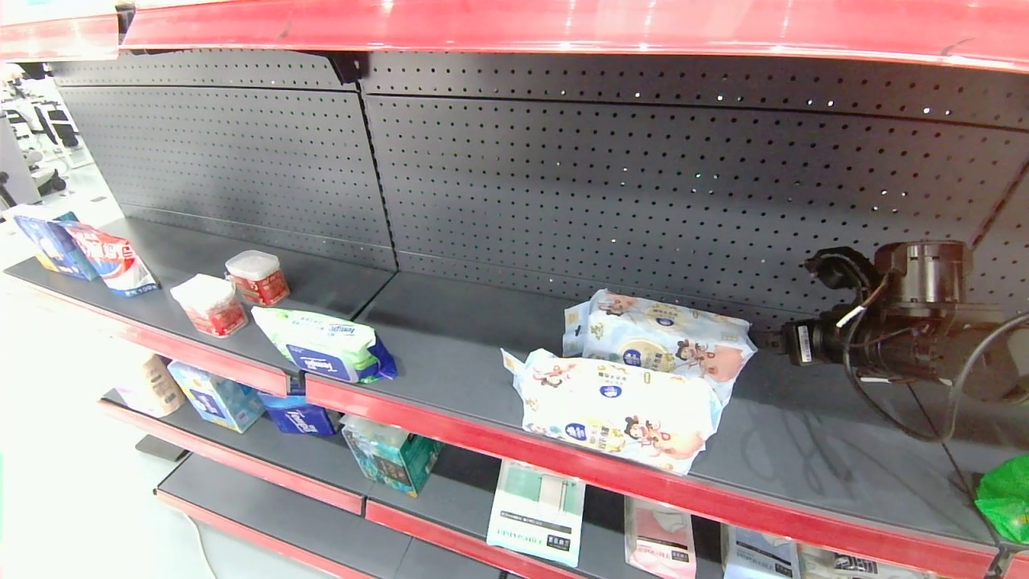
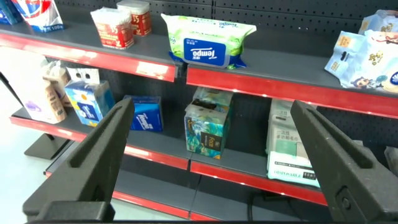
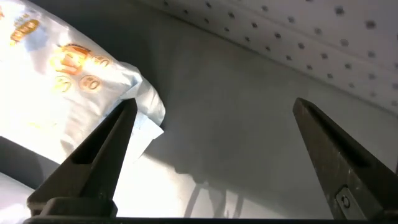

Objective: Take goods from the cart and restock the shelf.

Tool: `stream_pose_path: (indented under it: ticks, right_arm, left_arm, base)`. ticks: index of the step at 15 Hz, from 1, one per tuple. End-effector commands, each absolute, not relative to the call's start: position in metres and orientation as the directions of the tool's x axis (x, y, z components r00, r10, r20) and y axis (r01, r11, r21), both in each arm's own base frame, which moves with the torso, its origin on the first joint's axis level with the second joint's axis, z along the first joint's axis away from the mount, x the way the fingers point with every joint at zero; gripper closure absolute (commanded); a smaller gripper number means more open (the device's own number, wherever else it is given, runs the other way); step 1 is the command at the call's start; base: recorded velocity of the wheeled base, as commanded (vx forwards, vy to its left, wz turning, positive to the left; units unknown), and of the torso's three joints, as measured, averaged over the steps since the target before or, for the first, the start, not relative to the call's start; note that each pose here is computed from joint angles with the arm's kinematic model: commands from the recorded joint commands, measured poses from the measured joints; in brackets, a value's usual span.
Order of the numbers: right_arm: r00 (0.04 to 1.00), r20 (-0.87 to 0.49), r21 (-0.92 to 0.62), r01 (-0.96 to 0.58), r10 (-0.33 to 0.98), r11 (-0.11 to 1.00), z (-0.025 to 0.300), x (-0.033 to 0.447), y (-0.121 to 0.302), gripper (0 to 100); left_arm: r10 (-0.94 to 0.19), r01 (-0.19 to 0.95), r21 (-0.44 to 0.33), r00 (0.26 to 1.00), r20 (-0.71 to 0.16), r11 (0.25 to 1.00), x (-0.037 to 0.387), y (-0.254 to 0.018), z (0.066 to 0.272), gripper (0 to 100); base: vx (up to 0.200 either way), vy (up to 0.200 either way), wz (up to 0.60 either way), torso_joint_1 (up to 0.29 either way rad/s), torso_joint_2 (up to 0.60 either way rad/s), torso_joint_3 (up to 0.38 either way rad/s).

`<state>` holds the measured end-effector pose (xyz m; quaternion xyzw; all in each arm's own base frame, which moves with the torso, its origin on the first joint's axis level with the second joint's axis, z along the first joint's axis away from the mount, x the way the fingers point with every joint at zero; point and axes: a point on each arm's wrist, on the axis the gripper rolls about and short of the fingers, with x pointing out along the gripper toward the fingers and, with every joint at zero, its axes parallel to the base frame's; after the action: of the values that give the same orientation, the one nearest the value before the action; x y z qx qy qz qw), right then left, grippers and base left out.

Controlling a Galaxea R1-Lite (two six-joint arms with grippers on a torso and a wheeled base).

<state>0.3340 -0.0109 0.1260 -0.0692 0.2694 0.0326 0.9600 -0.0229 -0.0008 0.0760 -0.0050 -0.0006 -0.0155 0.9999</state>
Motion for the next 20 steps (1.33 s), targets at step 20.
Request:
stream_pose_path:
  ticks: [20]
  right_arm:
    - [0.906,-0.423,-0.117,-0.067,0.011,0.991,0.167,0.233,-0.011,0]
  left_arm:
    - [-0.031,0.031,-0.011,1.0,0.002,0.999,-0.023,-0.001,0.076,0]
  base:
    - [0.0,0.0,0.0,0.0,0.0,0.0]
